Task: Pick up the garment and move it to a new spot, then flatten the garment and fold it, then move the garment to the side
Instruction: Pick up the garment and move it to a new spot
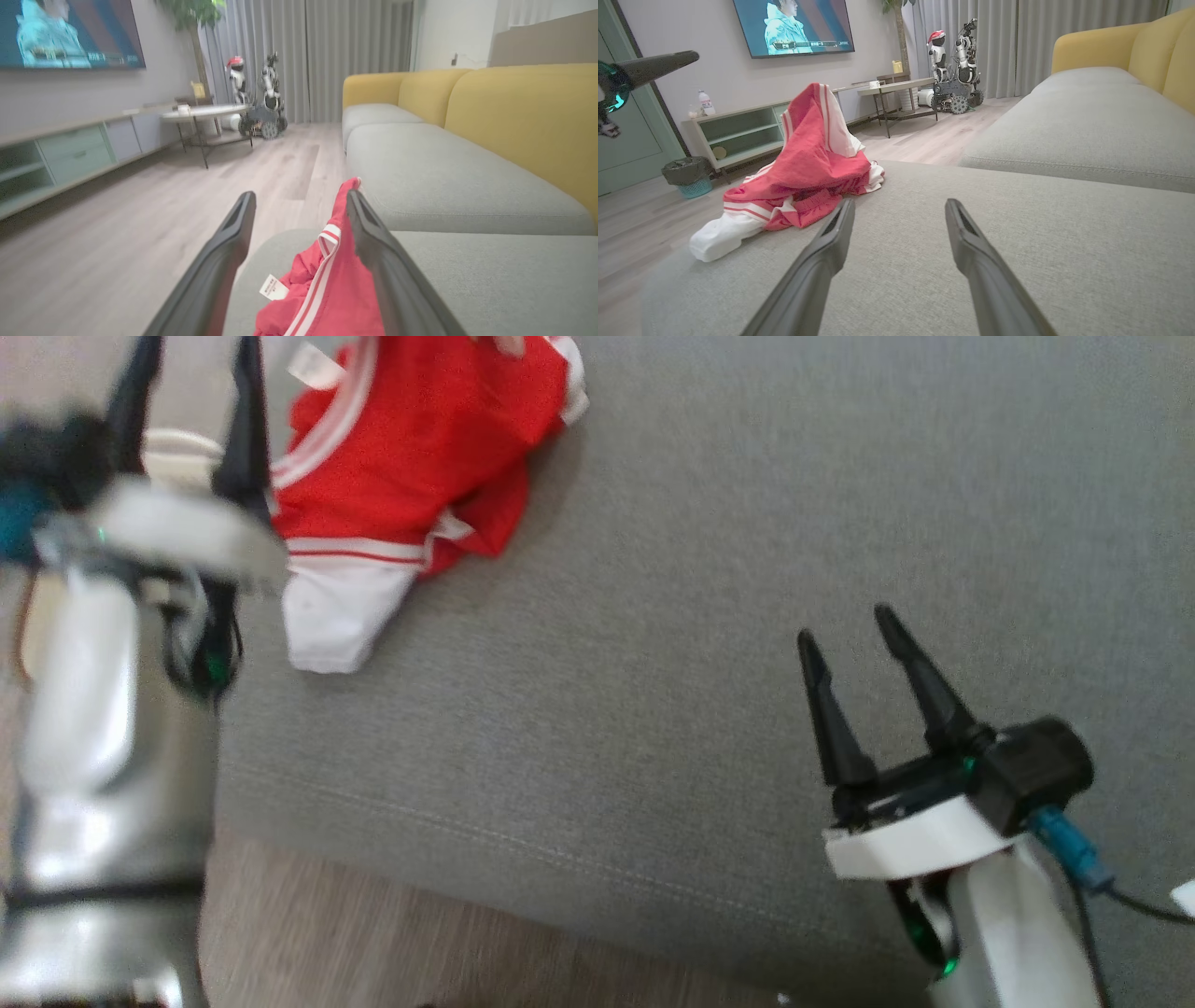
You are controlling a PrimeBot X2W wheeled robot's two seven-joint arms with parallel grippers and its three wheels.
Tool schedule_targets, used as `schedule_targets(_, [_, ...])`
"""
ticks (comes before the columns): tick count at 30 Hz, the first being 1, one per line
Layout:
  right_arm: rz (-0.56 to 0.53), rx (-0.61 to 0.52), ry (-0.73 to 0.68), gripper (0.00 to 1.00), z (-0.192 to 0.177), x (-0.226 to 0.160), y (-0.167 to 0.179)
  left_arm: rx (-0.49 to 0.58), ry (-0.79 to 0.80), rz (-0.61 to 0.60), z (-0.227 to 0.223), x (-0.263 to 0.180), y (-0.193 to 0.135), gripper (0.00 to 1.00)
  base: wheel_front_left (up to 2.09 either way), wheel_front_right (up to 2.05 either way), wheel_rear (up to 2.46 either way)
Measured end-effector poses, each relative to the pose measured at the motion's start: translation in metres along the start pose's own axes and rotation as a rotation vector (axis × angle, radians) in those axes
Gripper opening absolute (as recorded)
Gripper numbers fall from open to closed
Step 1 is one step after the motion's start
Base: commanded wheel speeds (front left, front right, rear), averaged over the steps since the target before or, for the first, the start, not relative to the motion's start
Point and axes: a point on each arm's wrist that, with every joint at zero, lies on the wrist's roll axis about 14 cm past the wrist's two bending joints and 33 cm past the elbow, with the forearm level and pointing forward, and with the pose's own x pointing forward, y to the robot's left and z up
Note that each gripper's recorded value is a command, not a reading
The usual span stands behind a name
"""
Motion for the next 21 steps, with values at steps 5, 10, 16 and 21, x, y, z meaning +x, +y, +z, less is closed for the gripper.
schedule_targets(5, [-0.023,-0.011,0.029,1.00,-0.023,0.010,-0.032,-0.171,0.260,-0.121,-0.046,0.066,-0.044,1.00,0.00,0.00,0.00])
schedule_targets(10, [-0.048,-0.001,0.049,1.00,-0.043,0.018,-0.052,-0.156,0.507,-0.141,-0.111,0.076,-0.042,1.00,0.00,0.00,0.00])
schedule_targets(16, [-0.065,0.025,0.100,1.00,-0.070,0.013,-0.062,-0.094,0.762,-0.143,-0.181,0.062,-0.043,1.00,0.00,0.00,0.00])
schedule_targets(21, [-0.079,0.024,0.084,1.00,-0.070,0.019,-0.071,-0.119,0.818,-0.185,-0.204,0.056,-0.063,1.00,0.00,0.00,0.00])
